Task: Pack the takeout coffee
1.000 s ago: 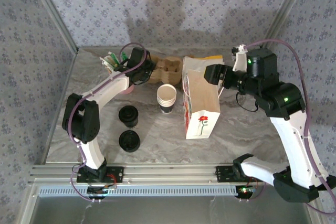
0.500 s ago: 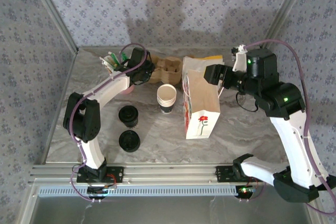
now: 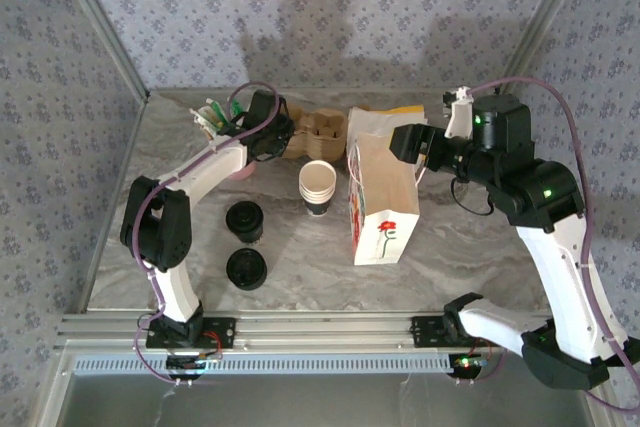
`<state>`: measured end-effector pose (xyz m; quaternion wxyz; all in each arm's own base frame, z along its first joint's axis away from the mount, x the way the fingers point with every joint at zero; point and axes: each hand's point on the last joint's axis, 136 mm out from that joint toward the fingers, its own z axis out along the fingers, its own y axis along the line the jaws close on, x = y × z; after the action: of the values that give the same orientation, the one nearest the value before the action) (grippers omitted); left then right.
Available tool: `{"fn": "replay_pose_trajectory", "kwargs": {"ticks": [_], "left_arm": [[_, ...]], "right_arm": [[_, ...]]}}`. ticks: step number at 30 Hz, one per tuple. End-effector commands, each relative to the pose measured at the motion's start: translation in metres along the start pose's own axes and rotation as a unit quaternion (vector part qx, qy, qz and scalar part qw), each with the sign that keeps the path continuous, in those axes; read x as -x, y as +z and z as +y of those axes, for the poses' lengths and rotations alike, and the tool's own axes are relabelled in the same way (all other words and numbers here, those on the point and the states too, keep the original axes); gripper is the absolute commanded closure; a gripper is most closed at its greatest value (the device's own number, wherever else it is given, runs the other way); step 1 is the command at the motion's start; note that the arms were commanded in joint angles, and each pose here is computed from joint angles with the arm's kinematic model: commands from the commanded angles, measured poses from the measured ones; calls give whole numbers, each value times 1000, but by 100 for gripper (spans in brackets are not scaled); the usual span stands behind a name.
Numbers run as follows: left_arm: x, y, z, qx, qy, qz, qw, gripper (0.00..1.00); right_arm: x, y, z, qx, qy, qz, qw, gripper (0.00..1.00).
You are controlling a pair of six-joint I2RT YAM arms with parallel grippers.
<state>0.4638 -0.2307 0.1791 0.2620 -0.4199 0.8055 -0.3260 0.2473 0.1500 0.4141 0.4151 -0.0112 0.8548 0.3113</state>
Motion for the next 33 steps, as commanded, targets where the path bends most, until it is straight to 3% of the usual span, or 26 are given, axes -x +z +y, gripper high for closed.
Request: {"fn": "replay_pose_trajectory", "kwargs": {"ticks": [1,7,20,33], "left_arm": [[7,-4,-25,-28,-2,-7,1000,94],[7,-9,-44,-47,25,1,999,100],[15,-30,-65,-72,43,-17,996,100],[15,-44,-104,-140,70,-15,988,100]], "right_arm": [[4,-8,4,9,4,-11,1000,23],[6,-15,6,9,-1,-14,1000,23],[9,-25,7,4,-4,-22,1000,23],[7,-29,0,-13,-15,-20,1000,21]]}}
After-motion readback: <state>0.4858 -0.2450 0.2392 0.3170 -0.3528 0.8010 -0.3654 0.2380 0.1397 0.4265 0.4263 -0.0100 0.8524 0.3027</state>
